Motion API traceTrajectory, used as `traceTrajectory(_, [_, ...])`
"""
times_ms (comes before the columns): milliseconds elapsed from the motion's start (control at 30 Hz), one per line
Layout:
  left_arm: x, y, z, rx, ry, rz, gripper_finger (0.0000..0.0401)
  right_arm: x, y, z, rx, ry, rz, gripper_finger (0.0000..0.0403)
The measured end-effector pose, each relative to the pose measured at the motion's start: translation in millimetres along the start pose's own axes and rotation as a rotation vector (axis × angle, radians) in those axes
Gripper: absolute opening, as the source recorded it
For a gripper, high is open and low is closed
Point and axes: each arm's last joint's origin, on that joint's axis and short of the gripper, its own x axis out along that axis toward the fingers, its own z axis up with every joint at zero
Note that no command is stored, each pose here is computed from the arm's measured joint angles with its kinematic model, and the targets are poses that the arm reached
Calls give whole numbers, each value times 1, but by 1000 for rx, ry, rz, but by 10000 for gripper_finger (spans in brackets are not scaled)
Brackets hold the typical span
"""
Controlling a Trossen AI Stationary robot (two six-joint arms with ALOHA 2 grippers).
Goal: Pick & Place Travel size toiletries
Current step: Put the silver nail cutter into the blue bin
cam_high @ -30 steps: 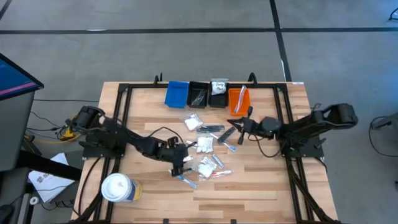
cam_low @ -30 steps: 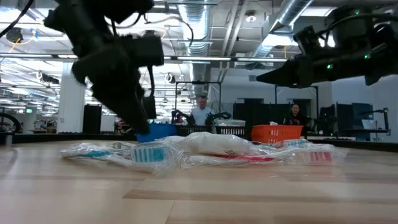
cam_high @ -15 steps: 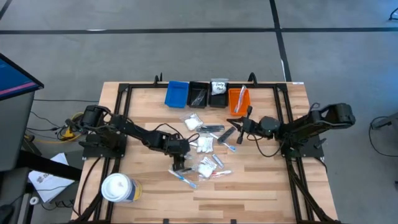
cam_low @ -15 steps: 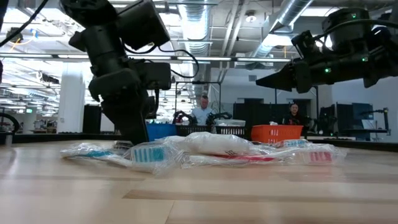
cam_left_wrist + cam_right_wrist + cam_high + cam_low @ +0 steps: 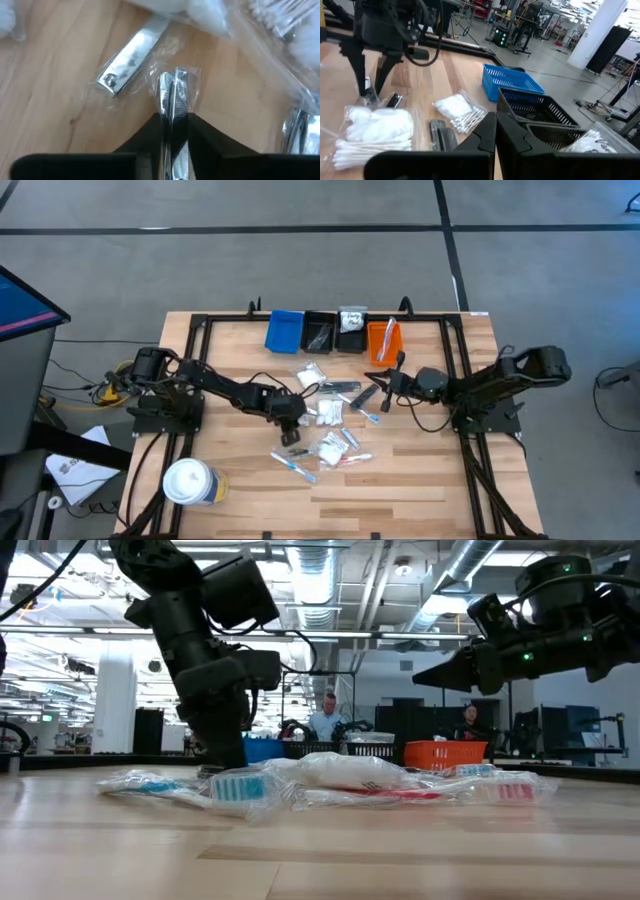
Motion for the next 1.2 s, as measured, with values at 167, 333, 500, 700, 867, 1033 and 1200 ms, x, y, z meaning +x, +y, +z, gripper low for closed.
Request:
traceTrajectory(167, [-2,-1,3,-48,-20,-12,21,0,1,-3,5,28,8,0])
traceTrajectory(333, [-13,-3,0,-104,-36,19,5,0,1,-3,65,31,8,0])
traceTrajectory(500, [-43,-9,10,-165,-171,6,1,0,1,-5,155,48,9,0])
traceTrajectory(700, [-82,-6,19,-212,-344,35,0,0,2,-7,185,70,12,0])
traceTrajectory(867, [-104,8,25,-267,-459,122,0,0,2,-7,195,70,13,0])
traceTrajectory(1033, [-110,41,36,-335,-499,216,0,0,1,-5,193,48,11,0])
traceTrajectory(1200, [-114,90,49,-438,-519,336,0,-1,4,-3,203,40,25,0])
